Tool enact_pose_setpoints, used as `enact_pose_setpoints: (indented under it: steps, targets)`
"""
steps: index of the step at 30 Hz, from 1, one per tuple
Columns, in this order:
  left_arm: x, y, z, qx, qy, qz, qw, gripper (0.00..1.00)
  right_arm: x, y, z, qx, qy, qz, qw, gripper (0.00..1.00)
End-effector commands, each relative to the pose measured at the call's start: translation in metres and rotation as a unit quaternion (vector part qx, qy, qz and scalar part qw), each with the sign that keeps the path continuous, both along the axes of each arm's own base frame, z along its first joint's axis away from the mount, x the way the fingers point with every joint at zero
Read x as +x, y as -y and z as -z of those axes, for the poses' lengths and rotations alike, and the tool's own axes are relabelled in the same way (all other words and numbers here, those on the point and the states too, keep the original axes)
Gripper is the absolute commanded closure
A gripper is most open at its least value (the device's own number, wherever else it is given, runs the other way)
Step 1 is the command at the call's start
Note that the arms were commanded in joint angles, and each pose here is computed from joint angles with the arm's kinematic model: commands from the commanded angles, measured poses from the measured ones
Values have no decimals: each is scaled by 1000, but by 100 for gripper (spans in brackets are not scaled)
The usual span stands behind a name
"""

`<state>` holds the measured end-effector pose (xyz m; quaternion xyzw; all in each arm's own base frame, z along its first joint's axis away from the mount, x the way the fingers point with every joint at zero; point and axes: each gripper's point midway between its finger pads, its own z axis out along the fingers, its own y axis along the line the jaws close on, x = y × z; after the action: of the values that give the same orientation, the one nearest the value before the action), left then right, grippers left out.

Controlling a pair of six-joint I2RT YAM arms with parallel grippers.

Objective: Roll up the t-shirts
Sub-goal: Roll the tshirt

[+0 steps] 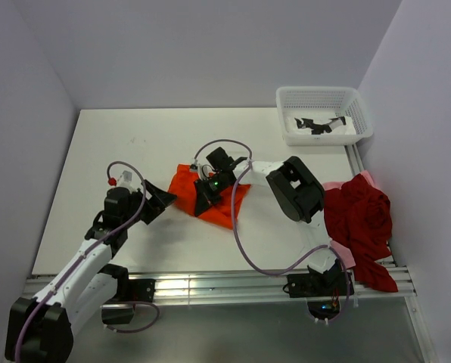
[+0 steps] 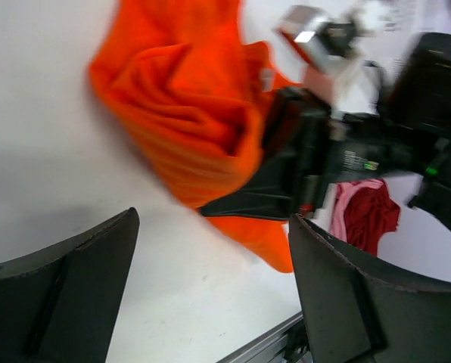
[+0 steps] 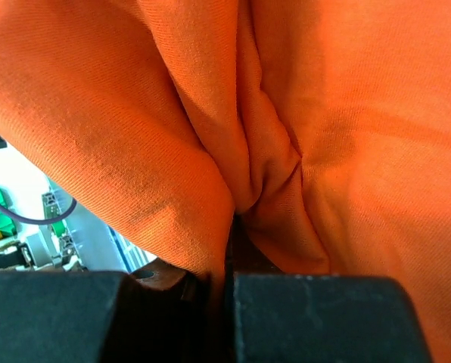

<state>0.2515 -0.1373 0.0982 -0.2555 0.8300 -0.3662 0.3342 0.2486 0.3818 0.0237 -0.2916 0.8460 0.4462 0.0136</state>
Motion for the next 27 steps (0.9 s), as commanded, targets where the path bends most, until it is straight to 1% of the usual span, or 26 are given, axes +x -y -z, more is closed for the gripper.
enact_pose_setpoints:
  steps: [1, 3, 5, 6, 7, 8, 9, 10, 12, 13, 15, 17, 18, 19, 22, 25, 27]
  targets:
    - [13, 9, -42, -17, 93, -4, 995, 14, -6, 11, 26, -48, -17, 11, 999, 100]
    - [11, 16, -47, -21, 97, 4, 995, 15, -4, 10, 24, -44, -14, 13, 999, 100]
    - [13, 19, -42, -18, 85, 6, 996, 16, -3, 9, 23, -42, -12, 12, 999, 100]
    - [16, 19, -45, -12, 79, 4, 997, 16, -3, 9, 23, -42, -11, 12, 999, 100]
    - [19, 17, -37, 0, 60, -2, 998, 16, -4, 10, 23, -44, -11, 11, 999, 100]
    - [24, 13, -37, 12, 56, -13, 998, 16, -4, 10, 23, -44, -10, 9, 999, 100]
    - [31, 14, -49, 18, 68, -14, 997, 16, -4, 10, 22, -43, -8, 8, 999, 100]
    - [28, 10, -35, 37, 31, -15, 999, 16, -3, 11, 23, -45, -4, 8, 999, 100]
    - [36, 8, -43, 50, 32, -19, 998, 15, -3, 12, 23, -46, -2, 9, 999, 100]
    - [37, 9, -39, 55, 20, -18, 998, 15, -2, 10, 23, -45, 0, 8, 999, 100]
    - [42, 12, -42, 56, 17, -12, 998, 14, -2, 10, 22, -44, 0, 8, 999, 100]
    - [44, 14, -29, 64, -10, -8, 998, 14, -1, 9, 20, -41, 4, 7, 999, 100]
    - [46, 18, -29, 57, -16, 1, 998, 15, -1, 9, 20, -41, 5, 6, 999, 100]
    - [47, 17, -18, 56, -36, 2, 998, 16, -1, 9, 19, -42, 8, 6, 999, 100]
    - [49, 17, -5, 46, -64, 6, 997, 19, 0, 10, 21, -46, 10, 8, 999, 100]
    - [48, 5, 8, 60, -90, -8, 994, 22, -1, 10, 21, -43, 10, 7, 999, 100]
    - [48, -1, 13, 66, -97, -11, 993, 26, 0, 11, 22, -46, 12, 8, 999, 100]
